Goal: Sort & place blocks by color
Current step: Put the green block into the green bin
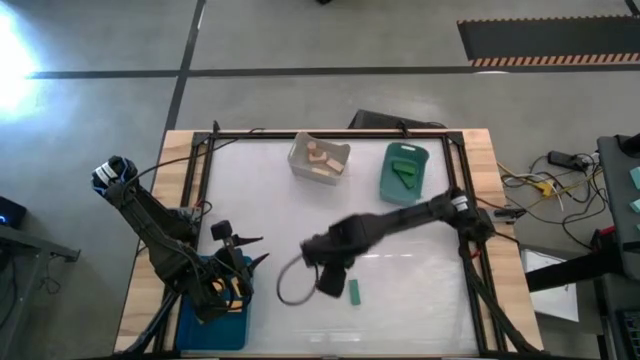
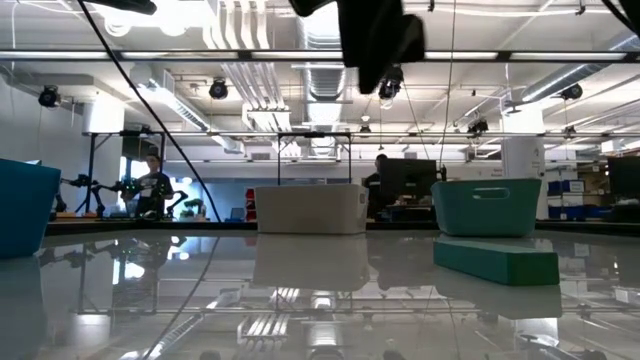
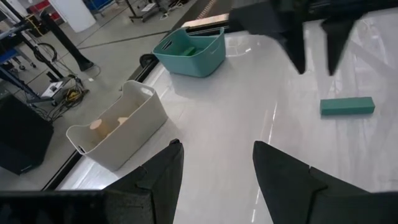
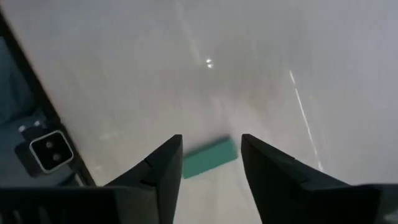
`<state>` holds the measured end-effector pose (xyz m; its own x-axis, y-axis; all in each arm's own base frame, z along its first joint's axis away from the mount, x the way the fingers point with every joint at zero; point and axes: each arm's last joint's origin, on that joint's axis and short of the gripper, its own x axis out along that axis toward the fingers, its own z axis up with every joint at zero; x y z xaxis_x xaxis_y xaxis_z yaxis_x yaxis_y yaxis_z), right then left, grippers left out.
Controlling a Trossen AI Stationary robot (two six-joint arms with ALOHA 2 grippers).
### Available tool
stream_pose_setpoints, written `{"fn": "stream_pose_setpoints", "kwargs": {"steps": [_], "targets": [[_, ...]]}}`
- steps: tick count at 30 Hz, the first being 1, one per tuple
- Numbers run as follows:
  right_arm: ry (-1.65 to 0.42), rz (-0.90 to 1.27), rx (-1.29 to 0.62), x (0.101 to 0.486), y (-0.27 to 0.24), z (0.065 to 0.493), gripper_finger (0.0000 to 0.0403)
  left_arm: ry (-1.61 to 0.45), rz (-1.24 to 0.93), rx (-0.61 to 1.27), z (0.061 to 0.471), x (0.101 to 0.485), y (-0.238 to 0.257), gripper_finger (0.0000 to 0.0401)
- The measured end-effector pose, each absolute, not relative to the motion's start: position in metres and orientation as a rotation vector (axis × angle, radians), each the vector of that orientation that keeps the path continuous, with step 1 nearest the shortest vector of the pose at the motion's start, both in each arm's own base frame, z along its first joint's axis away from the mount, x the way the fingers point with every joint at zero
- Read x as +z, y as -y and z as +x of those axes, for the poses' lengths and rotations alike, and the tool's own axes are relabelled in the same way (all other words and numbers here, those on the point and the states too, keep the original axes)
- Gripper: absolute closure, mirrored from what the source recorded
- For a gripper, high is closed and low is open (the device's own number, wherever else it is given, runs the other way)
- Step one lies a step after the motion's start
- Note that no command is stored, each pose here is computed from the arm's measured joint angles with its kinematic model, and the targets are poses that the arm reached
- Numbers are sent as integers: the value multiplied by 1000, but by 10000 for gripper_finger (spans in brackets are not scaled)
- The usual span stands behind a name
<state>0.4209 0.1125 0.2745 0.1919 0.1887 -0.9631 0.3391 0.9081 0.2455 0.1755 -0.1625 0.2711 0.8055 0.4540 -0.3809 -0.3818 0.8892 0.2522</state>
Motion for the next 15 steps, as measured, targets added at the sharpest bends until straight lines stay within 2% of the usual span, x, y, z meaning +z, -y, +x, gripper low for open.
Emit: {"fn": "stream_pose_setpoints", "kwargs": {"steps": [8, 15], "targets": [[-1365, 558, -404, 258, -162, 401, 201, -450, 174, 448, 175, 271, 163, 223], [-1383, 718, -703, 224, -181, 381, 167, -463, 227, 435, 175, 271, 163, 223]]}}
